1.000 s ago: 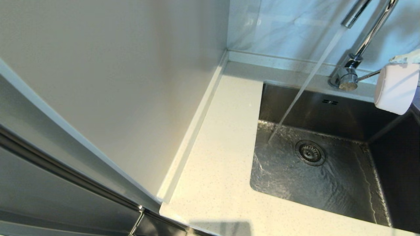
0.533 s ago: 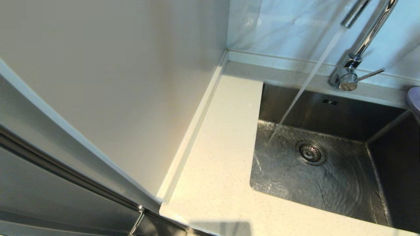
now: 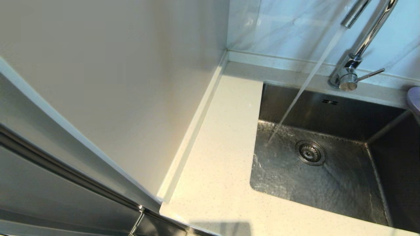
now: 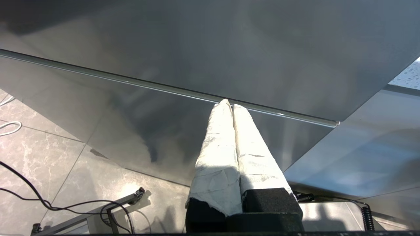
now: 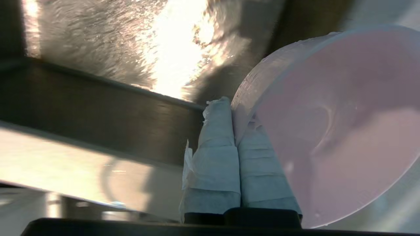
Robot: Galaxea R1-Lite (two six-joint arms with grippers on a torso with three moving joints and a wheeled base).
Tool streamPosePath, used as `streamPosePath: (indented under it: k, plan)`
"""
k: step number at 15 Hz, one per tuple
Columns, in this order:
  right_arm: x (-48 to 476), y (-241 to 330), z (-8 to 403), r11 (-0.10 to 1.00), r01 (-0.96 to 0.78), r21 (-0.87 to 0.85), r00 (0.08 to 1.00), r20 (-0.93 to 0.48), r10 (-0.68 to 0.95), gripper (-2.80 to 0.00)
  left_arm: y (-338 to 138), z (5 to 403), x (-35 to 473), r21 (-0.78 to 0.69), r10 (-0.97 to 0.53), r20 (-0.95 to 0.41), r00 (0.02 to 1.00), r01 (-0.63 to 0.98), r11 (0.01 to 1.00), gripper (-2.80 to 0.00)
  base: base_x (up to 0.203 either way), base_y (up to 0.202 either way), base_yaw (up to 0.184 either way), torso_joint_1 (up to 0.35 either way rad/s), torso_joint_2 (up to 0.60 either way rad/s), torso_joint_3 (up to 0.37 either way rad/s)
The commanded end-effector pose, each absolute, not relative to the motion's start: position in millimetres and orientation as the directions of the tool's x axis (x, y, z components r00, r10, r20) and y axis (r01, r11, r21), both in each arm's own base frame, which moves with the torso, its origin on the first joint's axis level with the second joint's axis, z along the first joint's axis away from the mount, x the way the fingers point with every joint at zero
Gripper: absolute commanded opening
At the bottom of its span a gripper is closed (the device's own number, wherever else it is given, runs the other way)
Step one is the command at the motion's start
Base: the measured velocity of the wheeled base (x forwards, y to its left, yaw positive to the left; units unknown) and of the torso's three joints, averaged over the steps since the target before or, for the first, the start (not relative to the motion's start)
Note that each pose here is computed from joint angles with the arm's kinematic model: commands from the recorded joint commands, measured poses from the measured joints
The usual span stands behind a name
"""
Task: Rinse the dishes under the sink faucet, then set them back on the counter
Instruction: Place the bowl on the table
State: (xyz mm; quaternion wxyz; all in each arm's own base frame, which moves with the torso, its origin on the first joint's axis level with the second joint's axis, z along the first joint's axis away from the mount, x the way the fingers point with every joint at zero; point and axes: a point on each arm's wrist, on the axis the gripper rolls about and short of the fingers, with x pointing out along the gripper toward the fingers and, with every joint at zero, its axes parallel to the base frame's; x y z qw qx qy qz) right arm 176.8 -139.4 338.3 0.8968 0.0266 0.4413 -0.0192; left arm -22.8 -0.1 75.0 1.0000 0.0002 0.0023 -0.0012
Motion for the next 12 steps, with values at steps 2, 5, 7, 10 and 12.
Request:
streamPosePath:
  k: [2, 5, 7, 10, 12]
  plan:
    - [183.7, -166.7, 325.5, 0.994, 0.109, -0.009, 0.569, -0.82, -0.07, -2.8, -0.1, 75.0, -22.8, 0.0, -0.002, -0.005, 1.0, 0.002, 1.0, -2.8, 0.0, 0.0, 0.0, 0.0, 0.0, 0.0]
    - [194.9, -190.2, 313.7, 0.99, 0.143, -0.014, 0.57, -0.816, -0.094, -2.8, -0.1, 75.0, -22.8, 0.0, -0.002, -0.005, 1.0, 0.002, 1.0, -2.8, 0.0, 0.0, 0.0, 0.0, 0.0, 0.0]
    - [204.6, -207.3, 304.0, 0.987, 0.161, -0.021, 0.575, -0.81, -0.111, -2.8, -0.1, 75.0, -22.8, -0.001, -0.002, -0.005, 1.0, 0.002, 1.0, -2.8, 0.0, 0.0, 0.0, 0.0, 0.0, 0.0]
    - [221.0, -234.5, 287.9, 0.982, 0.182, -0.046, 0.594, -0.791, -0.147, -2.8, -0.1, 75.0, -22.8, 0.0, -0.002, -0.005, 1.0, 0.002, 1.0, -2.8, 0.0, 0.0, 0.0, 0.0, 0.0, 0.0]
    - [224.7, -245.7, 281.0, 0.979, 0.196, -0.053, 0.596, -0.787, -0.161, -2.8, -0.1, 75.0, -22.8, 0.0, -0.002, -0.005, 1.0, 0.002, 1.0, -2.8, 0.0, 0.0, 0.0, 0.0, 0.0, 0.0]
